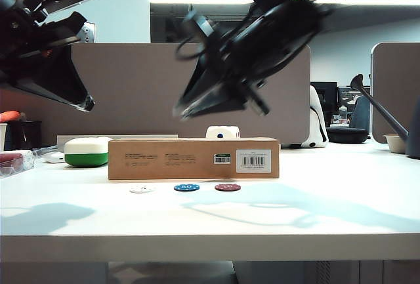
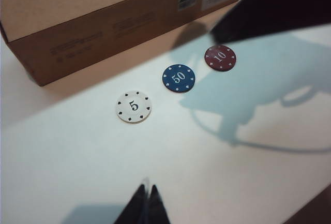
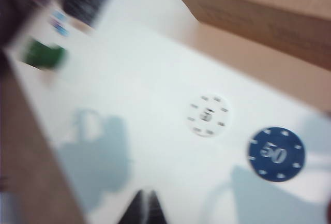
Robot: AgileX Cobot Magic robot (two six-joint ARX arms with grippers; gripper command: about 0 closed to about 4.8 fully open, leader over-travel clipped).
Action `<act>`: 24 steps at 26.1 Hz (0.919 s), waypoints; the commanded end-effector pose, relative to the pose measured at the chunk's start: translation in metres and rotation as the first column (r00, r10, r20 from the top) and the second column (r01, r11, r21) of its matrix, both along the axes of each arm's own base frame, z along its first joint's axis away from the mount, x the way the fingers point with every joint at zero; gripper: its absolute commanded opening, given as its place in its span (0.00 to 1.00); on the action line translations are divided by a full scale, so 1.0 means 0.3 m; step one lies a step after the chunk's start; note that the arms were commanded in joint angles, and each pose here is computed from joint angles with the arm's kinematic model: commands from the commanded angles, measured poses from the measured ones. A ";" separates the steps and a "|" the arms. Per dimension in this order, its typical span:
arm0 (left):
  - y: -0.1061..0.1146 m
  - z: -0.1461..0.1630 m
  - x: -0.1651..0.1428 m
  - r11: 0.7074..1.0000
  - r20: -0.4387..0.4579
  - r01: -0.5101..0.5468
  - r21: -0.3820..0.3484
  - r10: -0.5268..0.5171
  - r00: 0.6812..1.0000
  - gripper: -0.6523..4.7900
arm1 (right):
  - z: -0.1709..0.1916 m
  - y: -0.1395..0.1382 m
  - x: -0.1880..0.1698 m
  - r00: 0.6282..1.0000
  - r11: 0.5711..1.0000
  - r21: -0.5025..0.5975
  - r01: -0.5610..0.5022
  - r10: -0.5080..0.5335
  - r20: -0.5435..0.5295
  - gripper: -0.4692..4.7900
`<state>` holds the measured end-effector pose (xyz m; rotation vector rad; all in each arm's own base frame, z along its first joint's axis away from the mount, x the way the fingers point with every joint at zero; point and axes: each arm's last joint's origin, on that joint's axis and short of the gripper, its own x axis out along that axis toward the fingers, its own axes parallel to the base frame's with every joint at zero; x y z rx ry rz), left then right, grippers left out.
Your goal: Push the chip with the lowest value in the row forward next to the rectangular box.
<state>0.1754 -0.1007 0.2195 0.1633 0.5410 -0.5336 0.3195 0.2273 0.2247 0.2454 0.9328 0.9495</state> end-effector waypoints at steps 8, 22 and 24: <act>0.000 0.008 0.002 1.000 0.016 -0.001 -0.009 0.001 1.000 0.11 | -0.069 0.156 -0.025 0.993 0.977 -0.208 -0.040 0.062 0.099 0.07; 0.000 0.007 0.002 1.000 0.015 -0.001 -0.008 0.001 1.000 0.11 | -0.144 0.212 -0.010 0.988 0.978 -0.185 -0.098 0.119 0.101 0.07; 0.000 0.008 0.002 1.000 0.016 -0.001 -0.009 0.001 1.000 0.11 | -0.164 0.214 -0.003 0.988 0.978 -0.184 -0.102 0.121 0.094 0.07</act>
